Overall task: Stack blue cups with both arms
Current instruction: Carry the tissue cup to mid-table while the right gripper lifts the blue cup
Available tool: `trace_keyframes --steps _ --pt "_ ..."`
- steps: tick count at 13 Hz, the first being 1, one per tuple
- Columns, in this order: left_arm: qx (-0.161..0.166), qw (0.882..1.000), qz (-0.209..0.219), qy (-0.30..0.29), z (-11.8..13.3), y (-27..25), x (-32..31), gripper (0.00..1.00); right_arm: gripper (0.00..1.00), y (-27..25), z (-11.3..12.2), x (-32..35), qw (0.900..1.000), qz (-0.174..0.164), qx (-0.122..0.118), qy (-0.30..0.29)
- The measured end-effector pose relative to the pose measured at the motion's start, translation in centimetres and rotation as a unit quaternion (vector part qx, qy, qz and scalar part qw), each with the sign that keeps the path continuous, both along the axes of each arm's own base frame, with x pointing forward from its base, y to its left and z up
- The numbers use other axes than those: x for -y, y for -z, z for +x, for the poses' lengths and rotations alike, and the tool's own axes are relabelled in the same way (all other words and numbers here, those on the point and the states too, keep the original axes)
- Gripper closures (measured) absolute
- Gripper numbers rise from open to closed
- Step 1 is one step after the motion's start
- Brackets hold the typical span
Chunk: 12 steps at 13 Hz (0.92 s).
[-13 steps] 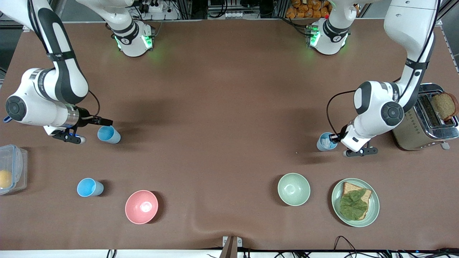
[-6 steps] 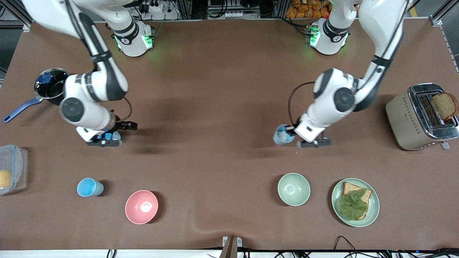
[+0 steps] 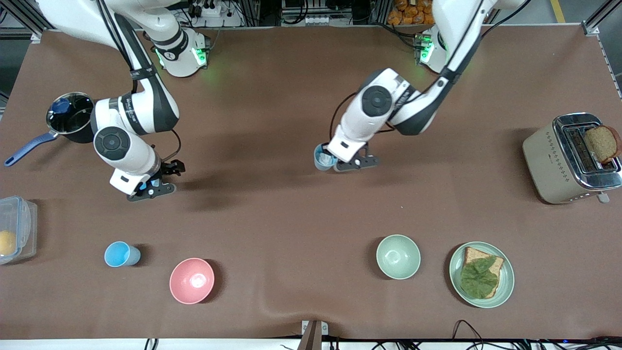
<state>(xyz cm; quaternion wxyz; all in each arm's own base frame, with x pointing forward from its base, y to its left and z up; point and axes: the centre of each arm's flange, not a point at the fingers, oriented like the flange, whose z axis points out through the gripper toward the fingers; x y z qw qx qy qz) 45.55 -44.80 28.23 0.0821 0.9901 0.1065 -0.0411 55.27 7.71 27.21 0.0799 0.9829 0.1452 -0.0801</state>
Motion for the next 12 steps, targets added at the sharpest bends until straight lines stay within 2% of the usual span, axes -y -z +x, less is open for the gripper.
trace_keyframes --steps 3,4,5,8,11,12 --pt "-0.004 1.000 0.013 -0.004 -1.6 1.7 2.5 0.97 0.00 2.6 -0.6 0.8 0.998 -0.048 -0.019 -0.047" --pt "-0.007 1.000 0.014 -0.003 -2.2 2.1 3.1 0.97 0.00 3.4 -0.7 1.0 0.997 -0.055 -0.025 -0.054" --pt "-0.008 1.000 0.014 -0.004 -2.5 2.2 3.5 0.93 0.00 4.0 -0.8 1.0 0.996 -0.056 -0.026 -0.058" --pt "-0.005 1.000 0.015 -0.010 -1.9 2.0 3.2 0.61 0.00 5.3 -0.9 0.9 0.995 -0.060 -0.031 -0.068" --pt "-0.001 0.999 0.024 -0.024 0.0 1.1 2.0 0.30 0.00 6.3 -0.9 1.4 0.987 -0.101 -0.033 -0.116" --pt "0.006 0.999 0.026 -0.032 1.1 -0.2 1.2 0.19 0.07 6.6 -0.9 1.6 0.984 -0.113 -0.034 -0.130"
